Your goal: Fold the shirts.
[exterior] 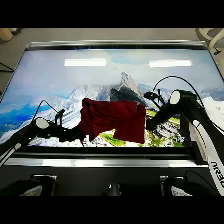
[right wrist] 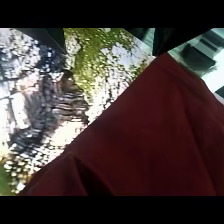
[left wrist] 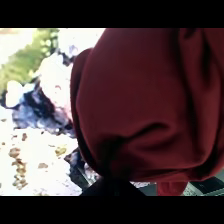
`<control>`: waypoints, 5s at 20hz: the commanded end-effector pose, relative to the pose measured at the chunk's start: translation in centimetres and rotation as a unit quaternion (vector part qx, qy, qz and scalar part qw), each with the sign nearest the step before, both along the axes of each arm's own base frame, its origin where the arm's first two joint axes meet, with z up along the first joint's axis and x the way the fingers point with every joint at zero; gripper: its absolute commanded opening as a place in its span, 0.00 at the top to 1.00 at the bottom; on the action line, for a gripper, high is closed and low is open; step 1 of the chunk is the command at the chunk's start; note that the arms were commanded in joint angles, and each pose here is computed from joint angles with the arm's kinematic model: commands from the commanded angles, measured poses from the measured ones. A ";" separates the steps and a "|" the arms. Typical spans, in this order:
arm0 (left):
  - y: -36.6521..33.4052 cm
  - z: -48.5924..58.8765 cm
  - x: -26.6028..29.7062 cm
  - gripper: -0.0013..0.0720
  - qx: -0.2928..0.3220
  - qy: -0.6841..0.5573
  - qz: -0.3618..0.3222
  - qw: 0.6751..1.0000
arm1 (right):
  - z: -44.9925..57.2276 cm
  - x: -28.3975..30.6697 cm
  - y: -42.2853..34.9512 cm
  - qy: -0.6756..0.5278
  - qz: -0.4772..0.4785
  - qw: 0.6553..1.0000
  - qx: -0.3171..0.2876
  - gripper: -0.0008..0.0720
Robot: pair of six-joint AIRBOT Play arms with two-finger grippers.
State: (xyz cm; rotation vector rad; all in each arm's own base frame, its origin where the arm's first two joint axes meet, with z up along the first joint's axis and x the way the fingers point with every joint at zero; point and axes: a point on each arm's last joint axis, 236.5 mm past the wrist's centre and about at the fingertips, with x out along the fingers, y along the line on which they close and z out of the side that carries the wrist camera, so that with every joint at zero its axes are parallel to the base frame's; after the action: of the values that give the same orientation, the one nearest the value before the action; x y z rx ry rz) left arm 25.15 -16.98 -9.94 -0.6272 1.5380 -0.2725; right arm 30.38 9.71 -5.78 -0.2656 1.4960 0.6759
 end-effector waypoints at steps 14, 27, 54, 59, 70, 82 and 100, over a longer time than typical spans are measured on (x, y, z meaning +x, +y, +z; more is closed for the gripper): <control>-1.1 14.6 5.4 0.95 -0.037 -0.232 -0.032 0.972 | 0.9 2.7 7.0 -0.045 0.049 0.985 0.159 0.97; 14.9 67.3 -3.4 0.95 0.162 -0.777 0.180 0.581 | 60.7 -7.7 -6.1 -0.788 -0.032 0.614 -0.036 0.97; 11.1 10.8 13.5 0.00 0.084 -0.184 0.062 0.977 | 6.9 7.2 -2.5 -0.089 -0.013 0.994 -0.062 0.97; 9.4 9.7 3.8 0.01 0.061 -0.037 -0.048 0.996 | 6.9 7.0 -2.5 -0.089 0.002 0.994 -0.063 0.97; -1.5 0.6 -8.1 0.01 0.038 0.049 -0.122 0.991 | 6.8 6.4 -2.6 -0.078 0.007 0.995 -0.064 0.97; -0.5 22.7 6.4 0.95 0.118 -0.387 -0.170 0.899 | 20.9 10.8 -6.1 -0.327 -0.026 0.937 -0.119 0.97; 17.4 70.0 -5.6 0.95 0.184 -0.777 0.199 0.569 | 56.7 -9.1 -14.3 -0.711 -0.197 0.666 -0.110 0.97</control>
State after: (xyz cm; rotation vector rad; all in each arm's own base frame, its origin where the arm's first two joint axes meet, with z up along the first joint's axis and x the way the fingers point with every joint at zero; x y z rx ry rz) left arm 19.32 0.16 60.20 -0.1548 -0.3343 -0.0669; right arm 21.81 -4.11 52.59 -0.4787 -0.0339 -0.1823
